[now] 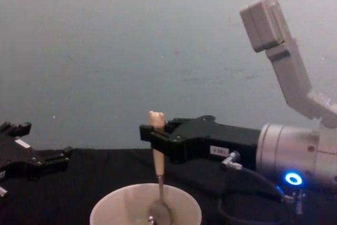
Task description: Pick up the stirring spoon with one hand, stir inside the cup, then place it back in its original position.
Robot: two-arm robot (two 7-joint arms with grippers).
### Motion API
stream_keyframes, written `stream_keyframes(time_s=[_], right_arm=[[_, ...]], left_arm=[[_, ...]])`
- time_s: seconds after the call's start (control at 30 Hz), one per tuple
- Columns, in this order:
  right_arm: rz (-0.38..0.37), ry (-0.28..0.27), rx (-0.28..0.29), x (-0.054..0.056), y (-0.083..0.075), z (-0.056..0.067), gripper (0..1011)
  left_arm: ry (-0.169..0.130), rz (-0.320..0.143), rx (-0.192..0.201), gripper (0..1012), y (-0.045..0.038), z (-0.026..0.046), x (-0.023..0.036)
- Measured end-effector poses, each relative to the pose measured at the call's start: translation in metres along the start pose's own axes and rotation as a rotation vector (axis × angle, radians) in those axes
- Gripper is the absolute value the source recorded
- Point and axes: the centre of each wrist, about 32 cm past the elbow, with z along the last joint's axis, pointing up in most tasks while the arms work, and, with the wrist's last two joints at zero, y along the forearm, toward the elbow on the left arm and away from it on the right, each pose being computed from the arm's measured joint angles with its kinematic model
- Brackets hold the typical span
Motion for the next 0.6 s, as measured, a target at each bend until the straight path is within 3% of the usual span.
stream_keyframes(time_s=[0.2,0.6], right_arm=[[-0.005,-0.015,-0.010,0.004,-0.012,-0.002,207],[0.036,-0.032,0.004,-0.001,-0.041,-0.002,207]], left_arm=[[0.000,0.000,0.000,1002,0.0000,0.0000,0.0000],[0.000,0.000,0.000,1001,0.0000,0.0000,0.0000]])
